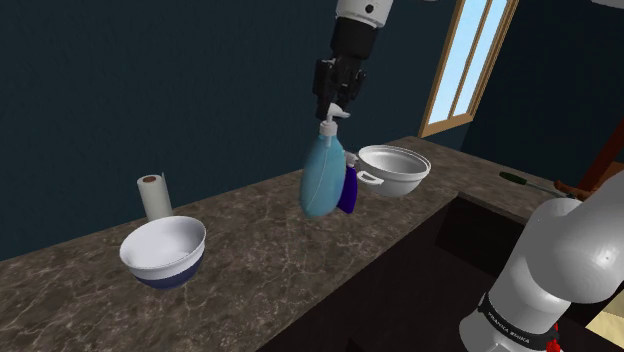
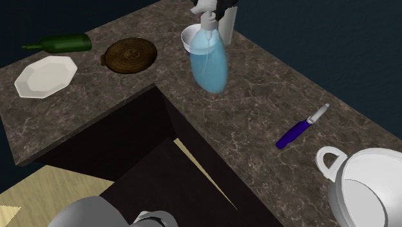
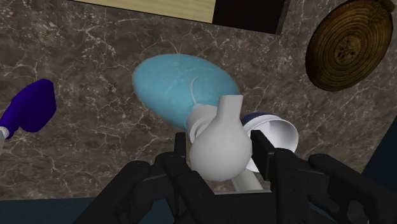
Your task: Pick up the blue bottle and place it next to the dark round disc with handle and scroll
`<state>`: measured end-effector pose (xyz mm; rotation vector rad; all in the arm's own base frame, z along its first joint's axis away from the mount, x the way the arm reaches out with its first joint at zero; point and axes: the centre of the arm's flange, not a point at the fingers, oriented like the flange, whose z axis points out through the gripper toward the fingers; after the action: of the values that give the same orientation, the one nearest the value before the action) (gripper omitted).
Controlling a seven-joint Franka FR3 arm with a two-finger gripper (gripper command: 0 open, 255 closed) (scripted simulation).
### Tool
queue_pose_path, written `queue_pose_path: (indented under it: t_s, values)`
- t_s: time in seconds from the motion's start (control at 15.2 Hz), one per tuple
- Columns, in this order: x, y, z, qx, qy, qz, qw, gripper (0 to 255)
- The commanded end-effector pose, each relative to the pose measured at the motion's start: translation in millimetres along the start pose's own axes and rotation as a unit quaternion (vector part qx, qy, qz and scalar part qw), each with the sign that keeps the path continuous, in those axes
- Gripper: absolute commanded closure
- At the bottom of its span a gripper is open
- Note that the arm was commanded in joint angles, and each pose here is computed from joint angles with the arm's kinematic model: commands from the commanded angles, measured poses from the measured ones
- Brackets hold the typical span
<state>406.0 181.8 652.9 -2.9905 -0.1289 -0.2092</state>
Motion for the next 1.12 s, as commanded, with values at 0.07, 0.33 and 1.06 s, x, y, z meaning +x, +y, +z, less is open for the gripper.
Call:
queue_pose_path:
  t_s: [0.07,0.33,1.06]
  values:
    - [2,-2,-16,0.0,0.0,0.0,1.0,255]
    - [5,-5,-36,0.0,0.0,0.0,1.0,255]
    - [13,-13,-93,0.0,0.0,0.0,1.0,255]
